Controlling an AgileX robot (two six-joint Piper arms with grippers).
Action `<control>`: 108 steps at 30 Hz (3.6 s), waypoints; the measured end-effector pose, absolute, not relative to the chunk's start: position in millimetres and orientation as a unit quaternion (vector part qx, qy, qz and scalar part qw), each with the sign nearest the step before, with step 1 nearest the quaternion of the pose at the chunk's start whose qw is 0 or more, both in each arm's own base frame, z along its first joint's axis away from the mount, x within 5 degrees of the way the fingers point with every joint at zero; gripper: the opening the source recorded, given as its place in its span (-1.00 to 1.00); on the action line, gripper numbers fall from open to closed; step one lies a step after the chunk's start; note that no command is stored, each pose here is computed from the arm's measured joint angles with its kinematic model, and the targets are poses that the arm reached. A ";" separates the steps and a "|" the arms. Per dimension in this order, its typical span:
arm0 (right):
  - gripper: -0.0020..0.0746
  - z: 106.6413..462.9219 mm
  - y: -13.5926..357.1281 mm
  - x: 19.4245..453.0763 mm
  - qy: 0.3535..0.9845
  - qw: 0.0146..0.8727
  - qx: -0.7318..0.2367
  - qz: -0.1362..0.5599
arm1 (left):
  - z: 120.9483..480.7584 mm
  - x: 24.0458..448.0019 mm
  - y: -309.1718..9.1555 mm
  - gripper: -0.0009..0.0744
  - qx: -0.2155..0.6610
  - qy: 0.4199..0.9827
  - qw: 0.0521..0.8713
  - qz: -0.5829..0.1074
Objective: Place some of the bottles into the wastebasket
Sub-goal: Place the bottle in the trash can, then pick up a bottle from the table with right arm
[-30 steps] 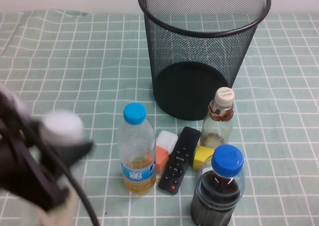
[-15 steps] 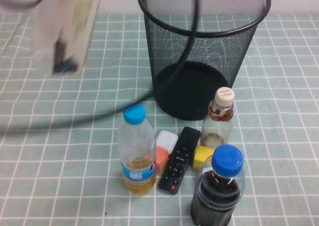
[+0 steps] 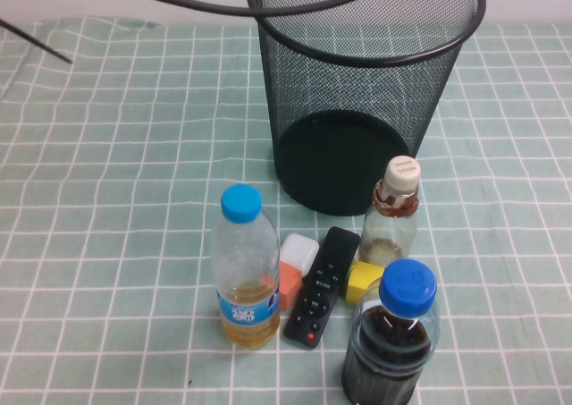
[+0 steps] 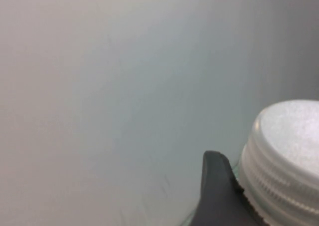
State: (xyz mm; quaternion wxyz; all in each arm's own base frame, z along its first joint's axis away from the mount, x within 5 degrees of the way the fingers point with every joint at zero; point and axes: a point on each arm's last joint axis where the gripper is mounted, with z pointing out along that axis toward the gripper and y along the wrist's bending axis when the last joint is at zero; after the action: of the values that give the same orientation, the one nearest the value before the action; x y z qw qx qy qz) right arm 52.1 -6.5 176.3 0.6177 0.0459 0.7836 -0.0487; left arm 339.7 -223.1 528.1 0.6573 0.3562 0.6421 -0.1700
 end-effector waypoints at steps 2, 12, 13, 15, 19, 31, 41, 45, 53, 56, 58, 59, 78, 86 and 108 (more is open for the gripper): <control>-0.97 176.3 -6.5 52.1 0.784 0.618 0.046 -0.049 | 524.0 346.8 -229.5 -0.09 0.359 0.627 0.668 -0.178; -0.97 176.3 -6.5 52.1 0.784 0.618 0.046 -0.049 | 468.6 395.7 -257.0 -0.09 0.352 0.642 0.652 -0.199; -0.97 176.3 -6.5 52.1 0.784 0.618 0.046 -0.049 | 461.2 400.8 -259.2 -0.09 0.350 0.648 0.645 -0.204; -0.97 176.3 -6.5 52.1 0.784 0.618 0.046 -0.049 | 448.4 410.4 -261.0 -0.09 0.342 0.659 0.634 -0.215; -0.97 176.3 -6.5 52.1 0.784 0.618 0.046 -0.049 | 423.5 426.5 -262.5 -0.09 0.339 0.682 0.608 -0.224; -0.97 176.3 -6.5 52.1 0.784 0.618 0.046 -0.049 | 372.5 440.1 -272.9 -0.09 0.379 0.728 0.521 -0.233; -0.97 176.3 -6.5 52.1 0.784 0.618 0.046 -0.049 | 354.4 441.0 -275.4 0.01 0.403 0.745 0.480 -0.229; -0.97 176.3 -6.5 52.1 0.784 0.618 0.046 -0.049 | 355.6 440.0 -274.6 0.12 0.394 0.751 0.475 -0.233; -0.97 176.3 -6.5 52.1 0.784 0.618 0.046 -0.049 | 396.3 414.6 -263.2 0.02 0.388 0.752 0.471 -0.249; -0.97 176.3 -6.5 52.1 0.784 0.618 0.046 -0.049 | 425.6 392.5 -253.4 -0.22 0.394 0.748 0.469 -0.257; -0.97 176.3 -6.5 52.1 0.784 0.618 0.046 -0.049 | 449.2 373.2 -244.7 -0.44 0.403 0.739 0.473 -0.260; -0.97 176.3 -6.5 52.1 0.784 0.618 0.046 -0.049 | 460.4 362.6 -239.8 -0.59 0.409 0.736 0.473 -0.260; -0.97 176.3 -6.5 52.1 0.784 0.618 0.046 -0.049 | 532.1 131.7 -88.1 -0.98 0.379 0.687 0.612 -0.102; -0.97 176.3 -6.5 52.1 0.784 0.618 0.046 -0.049 | 416.0 66.2 -46.0 -0.98 0.297 0.650 0.690 -0.115; -0.97 176.3 -6.5 52.1 0.784 0.618 0.046 -0.049 | 319.4 43.4 -29.9 -0.98 0.294 0.687 0.657 -0.100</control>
State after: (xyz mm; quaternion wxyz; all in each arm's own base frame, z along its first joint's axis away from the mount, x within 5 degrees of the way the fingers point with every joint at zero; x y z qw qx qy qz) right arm 52.1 -6.5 176.3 0.6177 0.0459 0.7836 -0.0487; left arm 43.4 -29.9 319.4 0.6571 0.2944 0.6867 -0.1000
